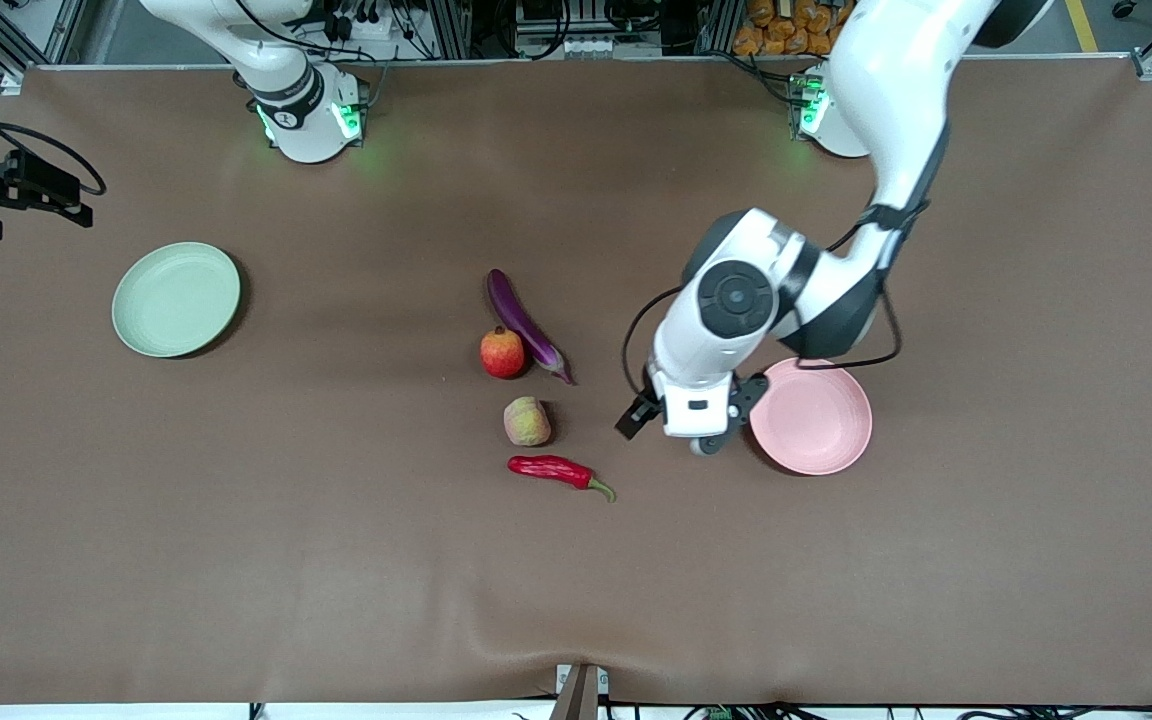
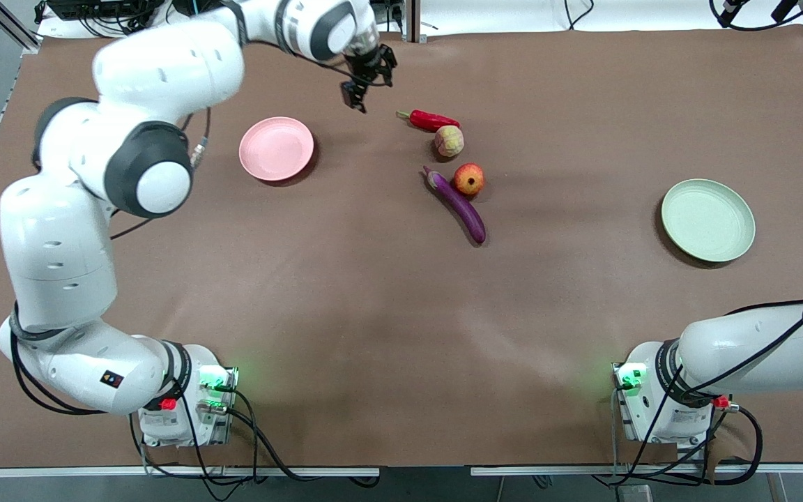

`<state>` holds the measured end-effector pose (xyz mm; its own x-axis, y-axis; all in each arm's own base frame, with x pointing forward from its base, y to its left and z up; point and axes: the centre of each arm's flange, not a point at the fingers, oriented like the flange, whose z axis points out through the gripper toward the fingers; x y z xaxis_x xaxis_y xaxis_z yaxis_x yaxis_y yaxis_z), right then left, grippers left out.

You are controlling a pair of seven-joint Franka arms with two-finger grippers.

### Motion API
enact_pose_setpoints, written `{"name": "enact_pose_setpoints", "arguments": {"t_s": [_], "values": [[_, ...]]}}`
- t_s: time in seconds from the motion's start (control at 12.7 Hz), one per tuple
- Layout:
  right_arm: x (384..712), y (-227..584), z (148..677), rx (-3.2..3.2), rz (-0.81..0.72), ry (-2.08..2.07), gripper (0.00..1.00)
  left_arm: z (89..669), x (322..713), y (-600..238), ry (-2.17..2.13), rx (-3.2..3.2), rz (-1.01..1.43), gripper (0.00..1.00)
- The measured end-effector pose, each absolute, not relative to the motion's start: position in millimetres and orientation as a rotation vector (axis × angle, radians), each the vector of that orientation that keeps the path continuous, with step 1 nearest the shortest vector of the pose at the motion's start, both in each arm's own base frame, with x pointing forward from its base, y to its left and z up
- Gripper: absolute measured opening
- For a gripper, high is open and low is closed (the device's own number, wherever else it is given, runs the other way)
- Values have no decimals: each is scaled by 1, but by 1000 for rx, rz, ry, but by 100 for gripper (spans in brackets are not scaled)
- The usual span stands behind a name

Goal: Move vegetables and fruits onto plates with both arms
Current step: 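Reach the left gripper to the red chili pepper and grasp it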

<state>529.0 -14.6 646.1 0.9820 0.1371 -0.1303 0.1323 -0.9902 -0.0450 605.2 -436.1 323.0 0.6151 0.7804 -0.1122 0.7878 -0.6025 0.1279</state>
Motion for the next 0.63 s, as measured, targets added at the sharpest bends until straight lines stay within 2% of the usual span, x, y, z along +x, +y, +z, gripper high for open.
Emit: {"name": "enact_pose_setpoints", "arguments": {"t_s": [0.39, 0.63], "values": [[531, -14, 642, -3090, 219, -212, 100, 216, 589, -492, 1561, 2351, 152, 100], [531, -14, 642, -3090, 220, -213, 100, 201, 584, -503, 1573, 2313, 182, 100]]}}
